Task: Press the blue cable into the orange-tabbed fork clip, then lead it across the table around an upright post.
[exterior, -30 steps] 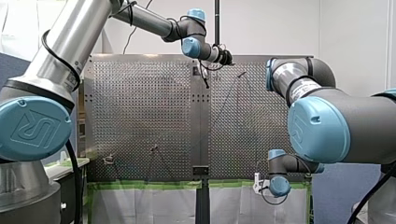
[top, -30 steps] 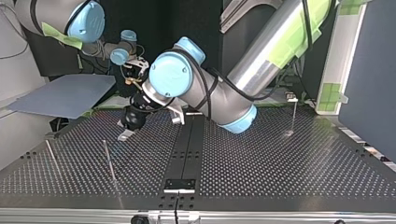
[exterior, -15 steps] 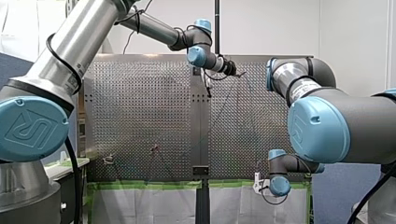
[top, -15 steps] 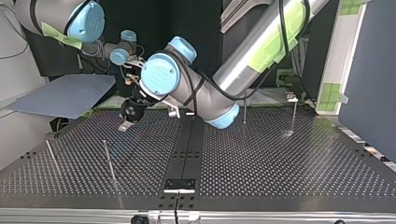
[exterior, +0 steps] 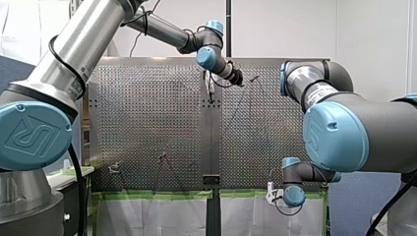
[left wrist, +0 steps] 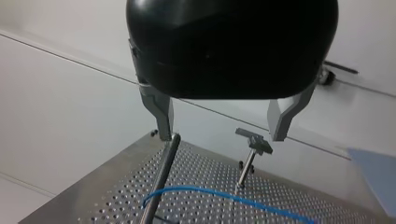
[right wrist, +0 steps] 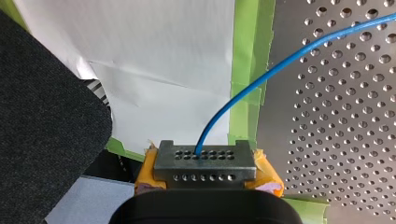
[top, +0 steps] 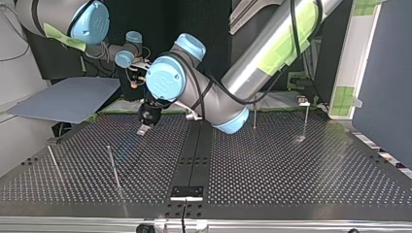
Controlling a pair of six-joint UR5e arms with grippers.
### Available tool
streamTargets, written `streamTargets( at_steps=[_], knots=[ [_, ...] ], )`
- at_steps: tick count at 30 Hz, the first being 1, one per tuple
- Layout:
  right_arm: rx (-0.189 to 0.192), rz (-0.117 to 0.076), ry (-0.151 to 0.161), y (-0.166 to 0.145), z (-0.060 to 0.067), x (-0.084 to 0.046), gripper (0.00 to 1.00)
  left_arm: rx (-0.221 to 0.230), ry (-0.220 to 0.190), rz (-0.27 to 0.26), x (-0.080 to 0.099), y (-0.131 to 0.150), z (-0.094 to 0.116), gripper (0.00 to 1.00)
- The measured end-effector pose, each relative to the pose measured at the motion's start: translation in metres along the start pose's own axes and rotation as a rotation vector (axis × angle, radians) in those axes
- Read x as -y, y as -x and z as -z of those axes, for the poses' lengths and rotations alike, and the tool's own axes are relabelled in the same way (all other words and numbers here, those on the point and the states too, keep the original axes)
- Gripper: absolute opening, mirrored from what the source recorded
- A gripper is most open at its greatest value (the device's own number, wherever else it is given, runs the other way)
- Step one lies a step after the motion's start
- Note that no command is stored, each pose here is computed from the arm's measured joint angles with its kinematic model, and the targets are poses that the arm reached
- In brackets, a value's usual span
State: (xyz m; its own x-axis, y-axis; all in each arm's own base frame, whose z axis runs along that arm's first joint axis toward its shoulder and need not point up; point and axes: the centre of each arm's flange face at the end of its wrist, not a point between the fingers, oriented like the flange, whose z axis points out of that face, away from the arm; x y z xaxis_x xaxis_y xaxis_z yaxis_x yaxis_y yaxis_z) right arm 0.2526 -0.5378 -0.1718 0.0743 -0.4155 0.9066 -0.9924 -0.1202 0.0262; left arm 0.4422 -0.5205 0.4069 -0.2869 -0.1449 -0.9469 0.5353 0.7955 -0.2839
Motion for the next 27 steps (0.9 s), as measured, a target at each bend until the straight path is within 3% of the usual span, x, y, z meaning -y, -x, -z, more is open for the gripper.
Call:
streamTargets(
  at_steps=[19, 27],
  knots=[
    [-0.001, 0.001, -0.002, 0.0, 0.0, 0.001, 0.01, 0.095, 0.159, -0.149, -0.014, 0.044, 0.022, 1.0],
    [0.001, 0.001, -0.002, 0.0, 0.001, 0.001, 0.01, 0.098, 0.181, -0.161, -0.016, 0.045, 0.023, 1.0]
  ],
)
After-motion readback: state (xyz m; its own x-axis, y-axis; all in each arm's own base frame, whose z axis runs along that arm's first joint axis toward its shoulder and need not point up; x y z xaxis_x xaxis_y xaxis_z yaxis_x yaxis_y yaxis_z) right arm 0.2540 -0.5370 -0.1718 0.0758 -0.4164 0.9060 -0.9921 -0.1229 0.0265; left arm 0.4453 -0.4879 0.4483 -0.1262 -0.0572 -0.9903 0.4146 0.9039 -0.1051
